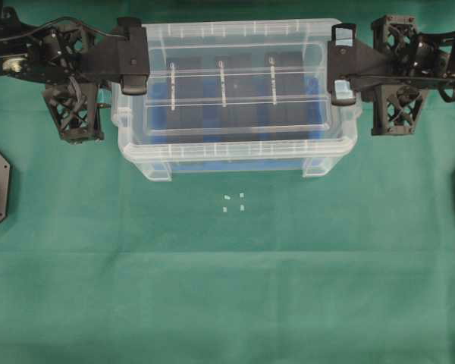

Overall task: Clamp the lid of the box with both arms, then lift and open it.
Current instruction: 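Clamp the lid edges with both grippers and lift it upward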

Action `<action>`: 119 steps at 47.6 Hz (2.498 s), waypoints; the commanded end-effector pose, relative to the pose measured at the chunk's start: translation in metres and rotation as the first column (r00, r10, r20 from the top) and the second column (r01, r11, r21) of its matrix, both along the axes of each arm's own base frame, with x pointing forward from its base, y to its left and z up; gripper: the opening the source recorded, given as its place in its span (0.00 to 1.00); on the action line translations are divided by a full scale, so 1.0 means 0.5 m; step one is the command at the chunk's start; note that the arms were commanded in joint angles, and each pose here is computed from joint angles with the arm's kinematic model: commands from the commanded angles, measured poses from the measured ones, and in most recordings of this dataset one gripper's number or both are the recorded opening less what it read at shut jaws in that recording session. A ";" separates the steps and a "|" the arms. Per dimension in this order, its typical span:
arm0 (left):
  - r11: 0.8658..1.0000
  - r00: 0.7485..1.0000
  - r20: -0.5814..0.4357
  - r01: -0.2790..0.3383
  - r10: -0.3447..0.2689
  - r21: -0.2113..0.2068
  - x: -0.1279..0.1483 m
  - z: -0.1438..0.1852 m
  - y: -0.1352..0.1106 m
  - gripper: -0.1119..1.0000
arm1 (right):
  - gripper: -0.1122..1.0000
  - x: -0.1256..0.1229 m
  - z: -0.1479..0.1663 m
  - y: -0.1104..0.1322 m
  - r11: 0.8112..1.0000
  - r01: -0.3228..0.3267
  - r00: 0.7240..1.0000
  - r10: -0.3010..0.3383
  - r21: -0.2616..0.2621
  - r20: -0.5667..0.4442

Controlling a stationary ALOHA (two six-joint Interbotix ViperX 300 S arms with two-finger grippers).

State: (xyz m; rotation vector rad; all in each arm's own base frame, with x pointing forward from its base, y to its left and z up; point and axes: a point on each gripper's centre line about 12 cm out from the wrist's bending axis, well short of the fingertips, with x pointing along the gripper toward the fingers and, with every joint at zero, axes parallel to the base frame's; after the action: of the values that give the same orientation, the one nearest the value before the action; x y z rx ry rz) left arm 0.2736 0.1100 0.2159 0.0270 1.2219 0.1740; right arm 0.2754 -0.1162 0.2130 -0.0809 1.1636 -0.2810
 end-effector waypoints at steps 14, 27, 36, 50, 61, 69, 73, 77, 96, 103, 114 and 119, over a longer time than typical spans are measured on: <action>1.000 0.998 0.069 -0.008 0.007 0.014 0.017 0.031 0.002 0.11 | 0.10 0.035 0.041 0.004 1.000 -0.016 0.997 0.017 -0.017 0.076; 1.000 0.996 0.094 -0.009 0.007 0.021 0.010 0.048 -0.003 0.11 | 0.10 0.031 0.054 0.006 1.000 -0.008 0.995 0.009 -0.019 0.098; 1.000 0.994 0.107 -0.019 0.017 0.017 0.007 0.058 -0.006 0.11 | 0.10 0.035 0.066 0.009 1.000 -0.012 0.993 0.015 -0.024 0.114; 1.000 0.994 0.110 -0.020 0.018 0.016 0.004 0.073 -0.009 0.11 | 0.10 0.042 0.090 0.009 1.000 -0.011 0.993 0.014 -0.026 0.114; 0.999 0.992 0.119 -0.034 0.032 0.012 -0.001 0.086 -0.011 0.11 | 0.10 0.046 0.109 0.008 1.000 -0.007 0.993 0.011 -0.028 0.114; 0.999 0.993 0.114 -0.043 0.043 0.005 -0.007 0.096 -0.013 0.11 | 0.10 0.046 0.116 0.008 1.000 -0.004 0.994 0.007 -0.027 0.110; 0.999 0.992 0.118 -0.046 0.045 0.005 -0.009 0.105 -0.014 0.11 | 0.10 0.046 0.122 0.008 1.000 -0.003 0.994 0.006 -0.026 0.110; 0.999 0.992 0.121 -0.048 0.047 0.005 -0.011 0.112 -0.015 0.11 | 0.10 0.044 0.129 0.011 1.000 -0.004 0.994 0.007 -0.027 0.112; 0.999 0.991 0.129 -0.048 0.047 0.006 -0.010 0.139 -0.015 0.11 | 0.10 0.032 0.166 0.031 0.999 -0.022 0.991 0.026 -0.033 0.130; 0.999 0.990 0.135 -0.047 0.046 0.007 -0.007 0.153 -0.015 0.11 | 0.10 0.030 0.179 0.035 0.999 -0.024 0.991 0.029 -0.034 0.130; 0.999 0.991 0.127 -0.038 0.037 0.006 -0.005 0.168 -0.020 0.11 | 0.10 0.032 0.194 0.043 0.999 -0.034 0.992 0.038 -0.032 0.123; 0.999 0.992 0.120 -0.033 0.033 0.002 -0.006 0.169 -0.024 0.11 | 0.10 0.033 0.200 0.047 0.999 -0.038 0.992 0.042 -0.032 0.122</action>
State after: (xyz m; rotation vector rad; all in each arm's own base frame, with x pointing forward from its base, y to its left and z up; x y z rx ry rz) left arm 0.2606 0.1038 0.2781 -0.0133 1.1826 0.2153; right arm 0.2815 -0.1026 0.2896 -0.0976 1.1164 -0.2826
